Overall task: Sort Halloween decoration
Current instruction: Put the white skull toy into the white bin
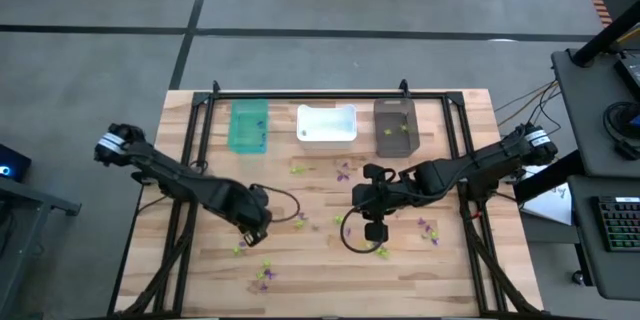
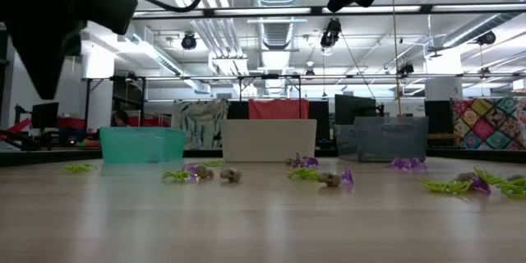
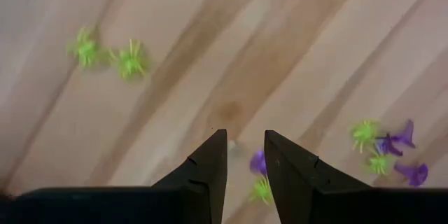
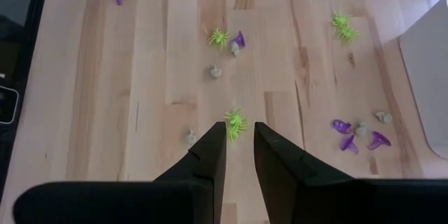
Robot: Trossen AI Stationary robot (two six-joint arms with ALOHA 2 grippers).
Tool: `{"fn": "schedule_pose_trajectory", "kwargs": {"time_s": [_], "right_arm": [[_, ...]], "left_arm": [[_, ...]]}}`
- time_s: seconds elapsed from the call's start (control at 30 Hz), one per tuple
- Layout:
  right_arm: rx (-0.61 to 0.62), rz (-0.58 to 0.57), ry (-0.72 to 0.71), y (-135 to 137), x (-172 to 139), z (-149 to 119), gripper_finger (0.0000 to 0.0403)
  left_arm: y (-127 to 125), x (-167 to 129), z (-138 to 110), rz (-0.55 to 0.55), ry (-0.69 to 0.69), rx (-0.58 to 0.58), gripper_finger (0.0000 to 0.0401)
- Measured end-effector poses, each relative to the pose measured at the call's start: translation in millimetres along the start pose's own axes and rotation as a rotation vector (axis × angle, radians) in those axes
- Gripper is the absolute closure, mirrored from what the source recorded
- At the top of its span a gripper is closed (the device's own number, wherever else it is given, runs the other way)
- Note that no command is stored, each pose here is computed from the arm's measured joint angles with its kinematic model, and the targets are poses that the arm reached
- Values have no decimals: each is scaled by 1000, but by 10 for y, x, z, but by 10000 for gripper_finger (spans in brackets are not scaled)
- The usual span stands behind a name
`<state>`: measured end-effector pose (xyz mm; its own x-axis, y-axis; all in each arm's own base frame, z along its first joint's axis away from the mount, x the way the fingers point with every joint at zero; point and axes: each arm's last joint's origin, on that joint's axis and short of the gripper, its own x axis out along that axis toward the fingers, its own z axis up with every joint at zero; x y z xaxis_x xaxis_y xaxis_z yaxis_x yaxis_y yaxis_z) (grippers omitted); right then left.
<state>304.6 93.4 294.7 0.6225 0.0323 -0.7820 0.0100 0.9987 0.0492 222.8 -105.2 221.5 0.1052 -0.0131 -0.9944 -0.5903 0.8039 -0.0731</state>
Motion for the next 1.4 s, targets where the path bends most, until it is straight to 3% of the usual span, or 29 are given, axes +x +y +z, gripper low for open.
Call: {"fn": "schedule_pose_trajectory", "kwargs": {"time_s": [0.17,0.37,0.7,1.13,1.4], "right_arm": [[-9,0,0,0,0,0,343],[-35,1,-4,1,2,2,344],[-63,4,-15,4,2,13,344],[-95,7,-27,7,2,25,346],[-107,12,-49,13,1,46,346]], "left_arm": [[-165,113,-59,37,51,4,323],[-185,249,-112,88,70,-53,323],[-142,418,-185,165,21,-259,321],[-247,593,-338,222,48,-307,226],[-270,696,-349,254,53,-301,221]]}}
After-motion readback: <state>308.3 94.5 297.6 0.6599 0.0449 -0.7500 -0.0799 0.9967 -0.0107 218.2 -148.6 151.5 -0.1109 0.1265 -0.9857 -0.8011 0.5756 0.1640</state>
